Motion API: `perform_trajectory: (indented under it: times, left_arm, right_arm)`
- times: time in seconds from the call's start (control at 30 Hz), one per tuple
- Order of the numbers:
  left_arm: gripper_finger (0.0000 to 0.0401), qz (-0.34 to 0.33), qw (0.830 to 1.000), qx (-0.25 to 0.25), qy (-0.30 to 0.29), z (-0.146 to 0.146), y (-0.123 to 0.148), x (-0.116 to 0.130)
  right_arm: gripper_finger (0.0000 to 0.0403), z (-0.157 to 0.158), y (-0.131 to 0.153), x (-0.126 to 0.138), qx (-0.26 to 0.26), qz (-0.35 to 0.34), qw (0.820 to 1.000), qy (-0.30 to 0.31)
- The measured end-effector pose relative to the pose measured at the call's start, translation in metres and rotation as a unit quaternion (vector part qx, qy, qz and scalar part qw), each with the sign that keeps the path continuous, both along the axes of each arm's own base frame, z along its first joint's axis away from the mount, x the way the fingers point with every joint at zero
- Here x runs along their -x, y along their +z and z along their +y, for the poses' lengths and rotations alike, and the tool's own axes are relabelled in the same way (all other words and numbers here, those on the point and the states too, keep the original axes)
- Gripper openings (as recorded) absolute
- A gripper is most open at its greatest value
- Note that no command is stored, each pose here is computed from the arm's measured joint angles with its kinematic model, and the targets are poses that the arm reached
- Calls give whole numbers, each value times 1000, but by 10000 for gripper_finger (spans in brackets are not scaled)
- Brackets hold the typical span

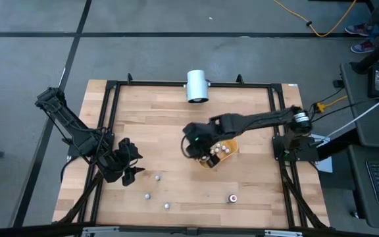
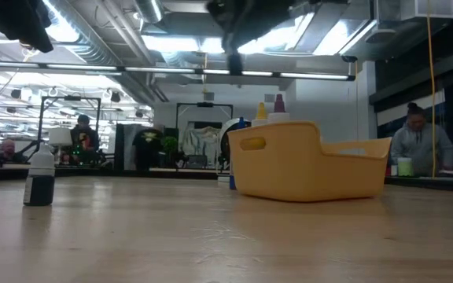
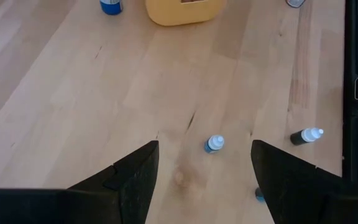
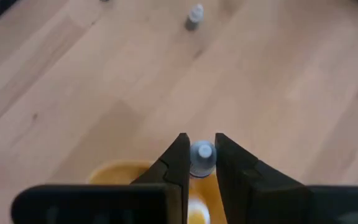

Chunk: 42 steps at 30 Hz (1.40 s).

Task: Pick & Place food coloring
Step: Put the small green food coloring bottle into the yellow bin

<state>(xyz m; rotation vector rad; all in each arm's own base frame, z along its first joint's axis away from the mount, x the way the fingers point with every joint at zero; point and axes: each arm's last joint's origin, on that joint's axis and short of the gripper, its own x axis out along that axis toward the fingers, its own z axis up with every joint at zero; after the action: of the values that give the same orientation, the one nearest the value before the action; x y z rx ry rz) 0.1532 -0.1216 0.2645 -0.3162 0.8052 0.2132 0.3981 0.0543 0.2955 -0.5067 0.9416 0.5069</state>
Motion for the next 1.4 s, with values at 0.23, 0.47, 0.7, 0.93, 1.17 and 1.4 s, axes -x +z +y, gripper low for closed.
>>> perform_trajectory:
  times: [0.23,0.47,0.7,0.93,1.17,1.4]
  left_arm:
    - [249,-11,1000,-13,10,1,0,-1]
    - [249,-30,999,-25,35,3,1,-2]
    - [249,-50,996,-10,79,4,2,-2]
    - [249,-69,990,-7,124,10,3,-6]
    - [249,-71,987,-7,145,17,3,-11]
    - [249,-71,985,-8,159,22,3,-14]
  right_arm:
    - [59,-36,15,49,-14,-35,997,-67]
    - [62,-62,-18,95,-27,-110,987,-115]
    - [63,-69,-50,118,-44,-115,986,-114]
    - [64,-73,-78,125,-62,-122,986,-96]
    - [64,-80,-101,133,-72,-134,983,-101]
    - [64,-86,-116,133,-72,-126,983,-111]
